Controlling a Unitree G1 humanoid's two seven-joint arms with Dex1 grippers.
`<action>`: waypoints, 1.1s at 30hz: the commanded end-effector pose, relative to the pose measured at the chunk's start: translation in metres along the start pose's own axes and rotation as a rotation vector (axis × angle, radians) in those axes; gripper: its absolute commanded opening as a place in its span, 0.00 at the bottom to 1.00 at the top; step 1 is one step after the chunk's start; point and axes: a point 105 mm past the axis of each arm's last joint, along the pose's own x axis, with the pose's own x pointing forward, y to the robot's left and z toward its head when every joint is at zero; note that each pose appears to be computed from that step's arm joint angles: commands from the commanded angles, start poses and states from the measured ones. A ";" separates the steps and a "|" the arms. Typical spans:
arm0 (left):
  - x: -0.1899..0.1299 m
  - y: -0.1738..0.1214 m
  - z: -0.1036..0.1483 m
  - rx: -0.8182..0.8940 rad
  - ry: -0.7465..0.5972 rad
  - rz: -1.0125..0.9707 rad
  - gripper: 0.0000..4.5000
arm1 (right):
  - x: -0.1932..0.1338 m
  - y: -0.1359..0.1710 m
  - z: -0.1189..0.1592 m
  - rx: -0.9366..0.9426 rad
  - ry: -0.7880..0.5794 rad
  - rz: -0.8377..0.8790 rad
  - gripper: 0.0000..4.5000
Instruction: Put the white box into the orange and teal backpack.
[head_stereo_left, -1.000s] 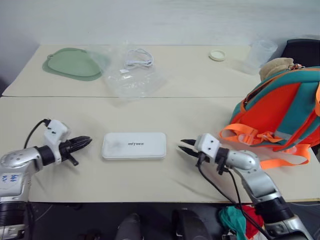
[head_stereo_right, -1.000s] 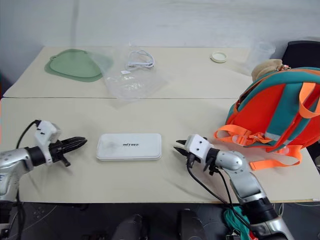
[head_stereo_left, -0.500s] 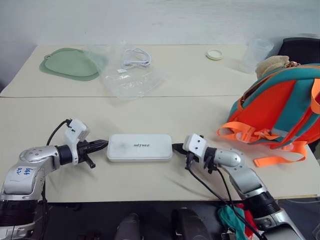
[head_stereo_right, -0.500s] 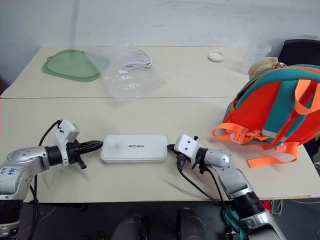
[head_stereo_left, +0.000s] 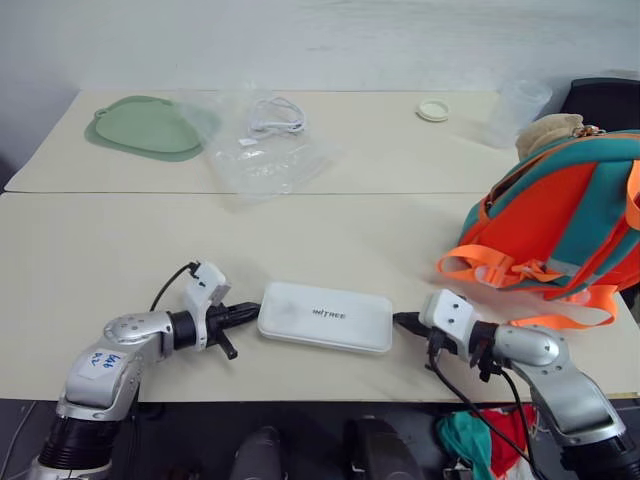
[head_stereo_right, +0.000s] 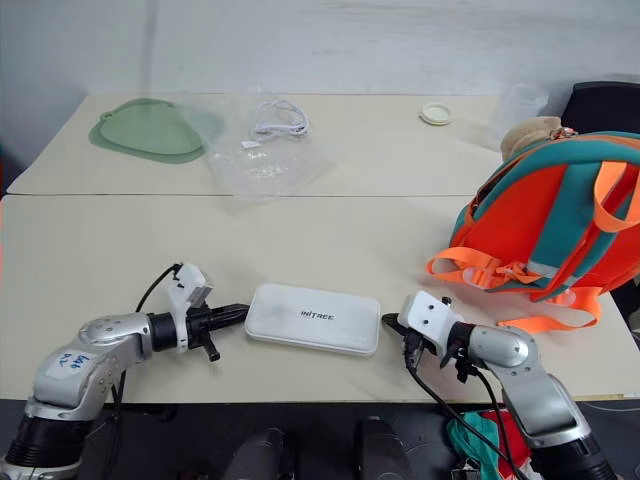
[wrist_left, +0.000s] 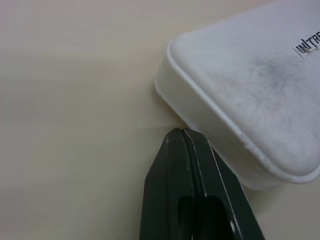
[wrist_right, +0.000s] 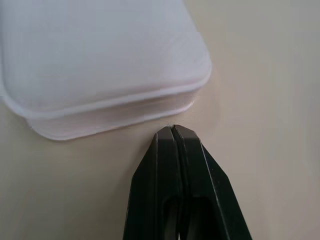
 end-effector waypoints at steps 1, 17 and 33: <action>-0.013 0.003 0.002 -0.019 0.017 0.023 0.14 | -0.008 -0.006 0.001 -0.030 0.001 -0.037 0.00; -0.021 -0.001 0.031 -0.667 0.167 -0.257 0.87 | -0.002 0.004 -0.002 -0.012 0.043 0.067 0.00; 0.018 -0.032 0.017 -0.785 0.255 -0.399 0.79 | 0.032 0.006 0.011 -0.055 -0.017 0.087 0.00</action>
